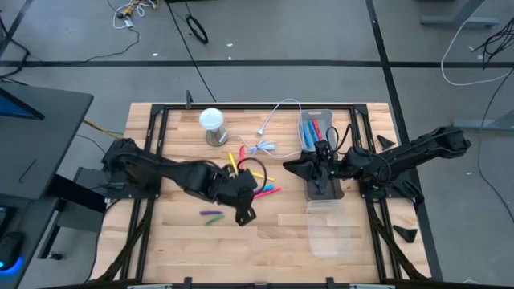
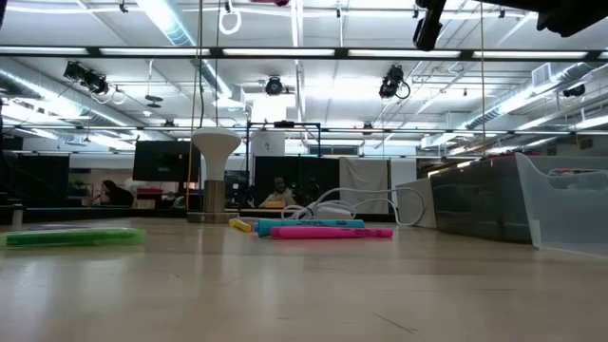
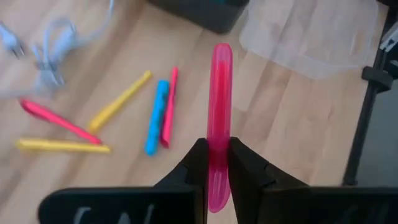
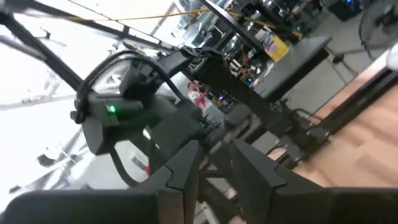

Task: Pick & Place Markers
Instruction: Put the pink mini marker into the black bin

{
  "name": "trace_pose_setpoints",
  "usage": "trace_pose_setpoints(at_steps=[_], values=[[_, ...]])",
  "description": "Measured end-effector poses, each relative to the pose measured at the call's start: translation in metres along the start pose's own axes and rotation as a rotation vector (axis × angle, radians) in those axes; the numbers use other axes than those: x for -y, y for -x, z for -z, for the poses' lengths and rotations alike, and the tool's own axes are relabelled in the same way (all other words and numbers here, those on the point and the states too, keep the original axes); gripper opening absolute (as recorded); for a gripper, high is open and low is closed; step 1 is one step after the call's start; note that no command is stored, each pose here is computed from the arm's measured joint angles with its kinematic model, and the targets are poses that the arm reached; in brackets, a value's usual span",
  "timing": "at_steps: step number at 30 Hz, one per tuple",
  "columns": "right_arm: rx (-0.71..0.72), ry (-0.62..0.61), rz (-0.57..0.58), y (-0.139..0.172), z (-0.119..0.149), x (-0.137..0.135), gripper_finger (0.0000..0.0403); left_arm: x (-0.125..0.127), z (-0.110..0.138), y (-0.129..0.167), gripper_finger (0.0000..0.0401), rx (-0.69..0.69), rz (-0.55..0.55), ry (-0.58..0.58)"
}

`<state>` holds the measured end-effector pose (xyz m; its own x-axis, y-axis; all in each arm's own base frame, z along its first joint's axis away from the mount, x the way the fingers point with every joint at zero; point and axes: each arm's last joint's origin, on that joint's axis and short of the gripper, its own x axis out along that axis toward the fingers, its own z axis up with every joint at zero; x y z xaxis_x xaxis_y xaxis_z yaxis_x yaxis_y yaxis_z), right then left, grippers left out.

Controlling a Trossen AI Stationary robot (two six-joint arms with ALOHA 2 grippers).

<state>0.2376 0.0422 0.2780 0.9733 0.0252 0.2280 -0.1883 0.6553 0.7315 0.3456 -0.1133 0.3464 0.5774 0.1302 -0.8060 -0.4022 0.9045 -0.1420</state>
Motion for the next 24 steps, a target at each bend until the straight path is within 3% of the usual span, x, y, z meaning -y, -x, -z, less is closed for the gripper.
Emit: trace_pose_setpoints(at_steps=[7,14,19,24], values=[[-0.029,-0.279,0.021,0.0,0.002,0.002,0.0111,-0.012,-0.024,0.013,0.004,0.052,0.001,-0.237],[-0.162,-0.552,0.033,0.001,0.009,0.005,0.0168,-0.018,-0.037,0.023,0.0039,0.091,-0.006,-0.491],[-0.204,-0.72,0.067,0.001,0.012,0.007,0.0204,-0.02,-0.04,0.028,0.0039,0.112,-0.06,-0.673],[-0.226,-0.904,0.104,0.002,0.014,0.008,0.0211,-0.021,-0.042,0.029,0.0039,0.119,-0.117,-0.841]])
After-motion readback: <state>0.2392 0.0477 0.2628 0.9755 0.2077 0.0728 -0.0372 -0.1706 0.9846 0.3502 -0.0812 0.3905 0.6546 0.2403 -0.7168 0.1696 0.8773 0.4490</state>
